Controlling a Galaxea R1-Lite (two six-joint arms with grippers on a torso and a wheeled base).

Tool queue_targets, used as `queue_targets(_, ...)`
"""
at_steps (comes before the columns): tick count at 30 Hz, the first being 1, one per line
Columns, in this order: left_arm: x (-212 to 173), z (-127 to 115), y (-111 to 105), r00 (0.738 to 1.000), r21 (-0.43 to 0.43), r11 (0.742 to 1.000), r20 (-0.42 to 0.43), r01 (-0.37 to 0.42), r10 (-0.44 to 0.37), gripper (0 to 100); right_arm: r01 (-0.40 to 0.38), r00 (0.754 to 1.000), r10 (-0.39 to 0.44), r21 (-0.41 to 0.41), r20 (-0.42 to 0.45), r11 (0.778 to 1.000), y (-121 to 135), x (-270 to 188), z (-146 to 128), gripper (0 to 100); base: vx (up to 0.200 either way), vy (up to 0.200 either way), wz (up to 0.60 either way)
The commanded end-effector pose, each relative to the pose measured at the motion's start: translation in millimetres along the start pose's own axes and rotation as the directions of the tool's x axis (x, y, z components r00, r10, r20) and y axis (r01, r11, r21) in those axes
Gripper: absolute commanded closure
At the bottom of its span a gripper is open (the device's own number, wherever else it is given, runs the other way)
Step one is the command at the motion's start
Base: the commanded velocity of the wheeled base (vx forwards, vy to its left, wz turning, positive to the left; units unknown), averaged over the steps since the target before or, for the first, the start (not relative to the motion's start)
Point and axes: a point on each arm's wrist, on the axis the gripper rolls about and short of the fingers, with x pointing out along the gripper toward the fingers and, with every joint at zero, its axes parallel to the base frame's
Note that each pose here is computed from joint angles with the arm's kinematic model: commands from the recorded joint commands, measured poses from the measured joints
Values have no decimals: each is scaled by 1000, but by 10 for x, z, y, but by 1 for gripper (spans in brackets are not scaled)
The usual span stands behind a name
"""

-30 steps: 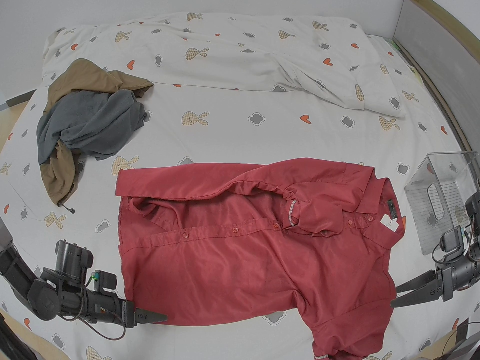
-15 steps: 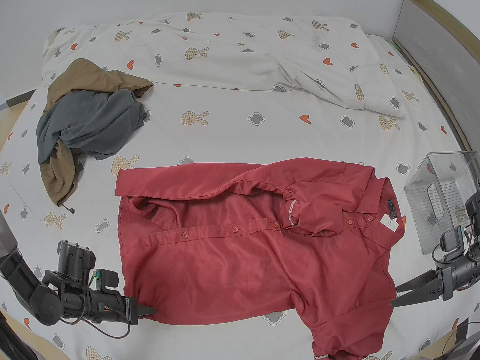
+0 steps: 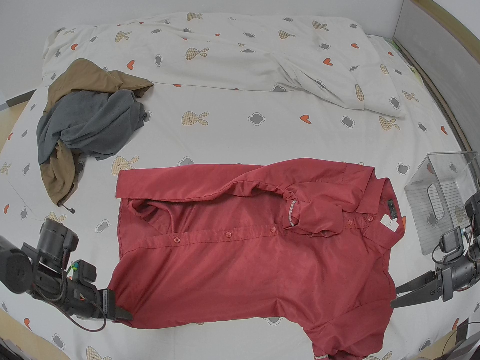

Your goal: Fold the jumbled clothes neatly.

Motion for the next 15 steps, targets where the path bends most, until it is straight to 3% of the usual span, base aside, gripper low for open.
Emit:
queue_targets(1, -782, 292, -311, 995, -71, 996, 89, -44, 50, 100, -9, 1000, 9, 6, -7, 1000, -10, 14, -2, 0, 0, 0, 0)
queue_targets(8, -631, 460, -198, 996, -175, 982, 37, -71, 79, 100, -13, 1000, 13, 8, -12, 1000, -12, 23, -4, 0, 0, 0, 0)
queue_targets(12, -448, 496, -108, 995, -202, 974, -39, -101, 95, 100, -12, 1000, 12, 7, -13, 1000, -11, 24, -4, 0, 0, 0, 0)
queue_targets(15, -411, 488, -87, 994, -205, 973, -51, -106, 97, 100, -12, 1000, 12, 7, -13, 1000, -11, 24, -4, 0, 0, 0, 0)
